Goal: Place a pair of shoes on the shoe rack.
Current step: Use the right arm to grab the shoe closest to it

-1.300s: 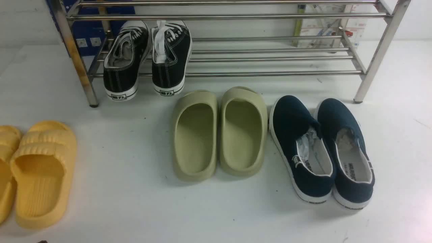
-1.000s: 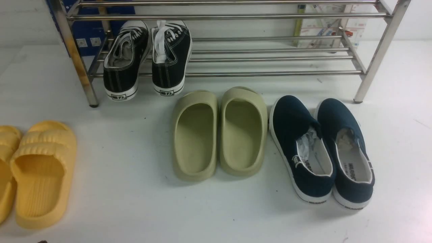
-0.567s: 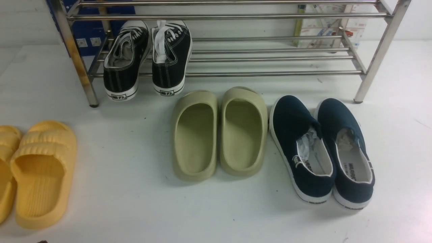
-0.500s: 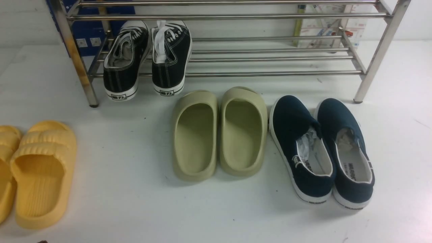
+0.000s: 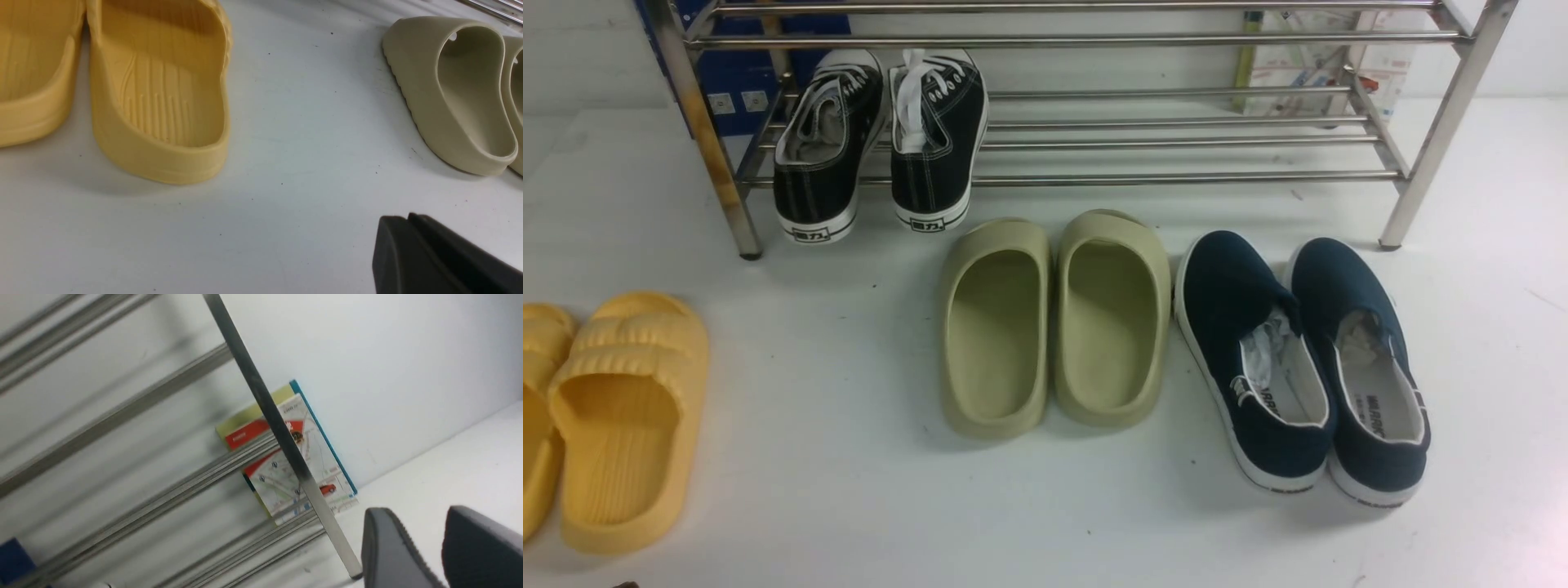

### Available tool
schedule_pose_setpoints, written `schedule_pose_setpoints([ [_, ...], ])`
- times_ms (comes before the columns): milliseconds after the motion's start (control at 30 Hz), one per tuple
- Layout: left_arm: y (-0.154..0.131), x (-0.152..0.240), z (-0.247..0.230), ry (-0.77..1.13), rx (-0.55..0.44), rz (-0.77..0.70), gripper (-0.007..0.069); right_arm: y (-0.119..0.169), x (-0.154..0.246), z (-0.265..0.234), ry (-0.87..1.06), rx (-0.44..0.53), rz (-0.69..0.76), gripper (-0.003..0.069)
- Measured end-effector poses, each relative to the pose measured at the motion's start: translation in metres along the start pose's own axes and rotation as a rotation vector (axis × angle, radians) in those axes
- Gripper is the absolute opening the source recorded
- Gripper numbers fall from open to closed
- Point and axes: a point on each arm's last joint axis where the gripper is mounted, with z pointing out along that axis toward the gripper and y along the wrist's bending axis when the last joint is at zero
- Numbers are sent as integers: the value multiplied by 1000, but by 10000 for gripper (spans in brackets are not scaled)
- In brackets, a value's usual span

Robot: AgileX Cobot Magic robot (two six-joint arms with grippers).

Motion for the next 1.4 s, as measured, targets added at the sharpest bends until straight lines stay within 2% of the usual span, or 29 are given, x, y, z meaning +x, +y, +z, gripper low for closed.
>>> schedule_pose_setpoints([
  [167, 0, 0, 0, 0, 0, 0, 36, 28, -33, 0, -17, -79, -8, 239],
  [233, 0, 0, 0, 0, 0, 0, 39, 58, -66, -5, -3, -148, -32, 239],
  [300, 0, 0, 0, 0, 0, 0, 40, 77, -88, -5, 26, -177, -49, 239],
  [400, 0, 0, 0, 0, 0, 0, 44, 103, -111, 8, 163, -184, -110, 239],
  [567, 0, 0, 0, 0, 0, 0, 50, 114, -113, 42, 372, -148, -232, 239],
  [667, 0, 0, 0, 0, 0, 0, 55, 108, -93, 71, 525, -117, -292, 239],
  [833, 0, 0, 0, 0, 0, 0, 59, 102, -61, 97, 801, -96, -270, 239],
  [900, 0, 0, 0, 0, 0, 0, 60, 98, -41, 116, 993, -63, -261, 239],
  [967, 0, 0, 0, 0, 0, 0, 60, 95, -31, 127, 1083, -36, -250, 242],
  [1033, 0, 0, 0, 0, 0, 0, 62, 94, -12, 148, 1205, -14, -239, 261],
  [1100, 0, 0, 0, 0, 0, 0, 64, 95, -3, 155, 1247, -18, -246, 277],
  [1167, 0, 0, 0, 0, 0, 0, 69, 100, 21, 164, 1324, -16, -263, 326],
  [1233, 0, 0, 0, 0, 0, 0, 72, 97, 34, 169, 1353, 31, -278, 363],
  [1333, 0, 0, 0, 0, 0, 0, 75, 82, 57, 182, 1378, 171, -270, 419],
  [1400, 0, 0, 0, 0, 0, 0, 78, 71, 72, 191, 1380, 231, -285, 445],
])
